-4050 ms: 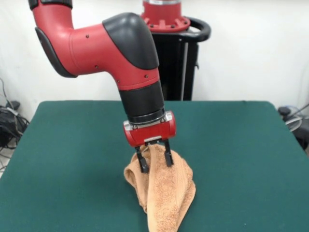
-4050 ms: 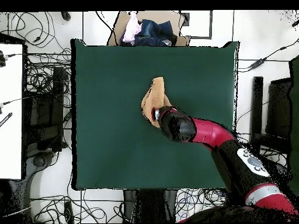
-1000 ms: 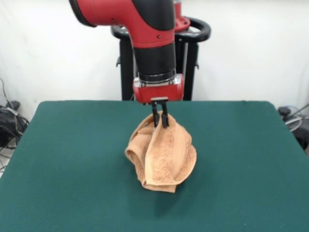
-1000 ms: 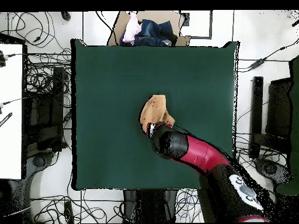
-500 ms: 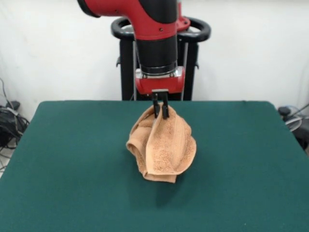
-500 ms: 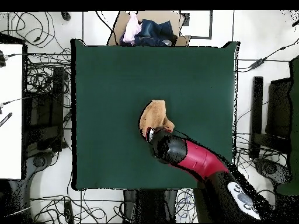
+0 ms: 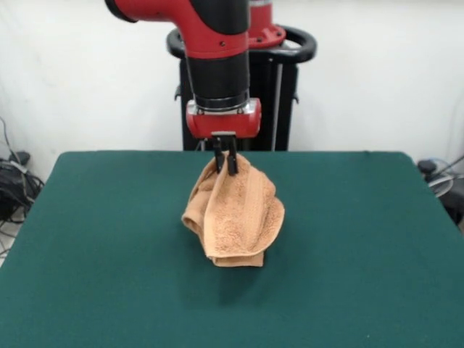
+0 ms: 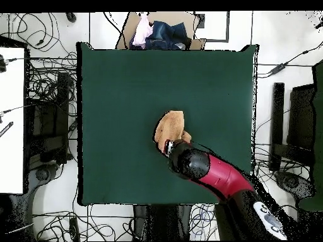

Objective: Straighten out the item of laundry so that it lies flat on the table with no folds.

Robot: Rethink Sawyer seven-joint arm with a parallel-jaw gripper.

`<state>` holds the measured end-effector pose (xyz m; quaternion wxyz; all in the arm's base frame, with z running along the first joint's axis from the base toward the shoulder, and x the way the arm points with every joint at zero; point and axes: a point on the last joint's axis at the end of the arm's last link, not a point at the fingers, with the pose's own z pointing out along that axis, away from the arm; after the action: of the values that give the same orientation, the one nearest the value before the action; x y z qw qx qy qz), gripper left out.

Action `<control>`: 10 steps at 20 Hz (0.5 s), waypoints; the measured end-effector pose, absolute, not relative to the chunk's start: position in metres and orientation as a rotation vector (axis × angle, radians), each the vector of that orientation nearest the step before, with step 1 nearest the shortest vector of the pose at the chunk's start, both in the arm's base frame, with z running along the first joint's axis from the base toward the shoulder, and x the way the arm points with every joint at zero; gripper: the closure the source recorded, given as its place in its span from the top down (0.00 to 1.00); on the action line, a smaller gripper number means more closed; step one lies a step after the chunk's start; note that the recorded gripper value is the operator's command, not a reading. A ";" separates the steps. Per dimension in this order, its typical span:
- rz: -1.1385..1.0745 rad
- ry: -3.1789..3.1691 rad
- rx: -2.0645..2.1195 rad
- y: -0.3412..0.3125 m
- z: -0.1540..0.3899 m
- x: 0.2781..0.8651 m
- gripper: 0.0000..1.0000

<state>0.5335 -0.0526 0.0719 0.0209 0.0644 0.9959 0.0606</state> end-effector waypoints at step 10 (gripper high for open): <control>0.183 3.109 0.226 -0.071 0.071 0.527 0.00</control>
<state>0.5274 -0.0711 0.0706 0.0093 0.0725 0.9956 0.0587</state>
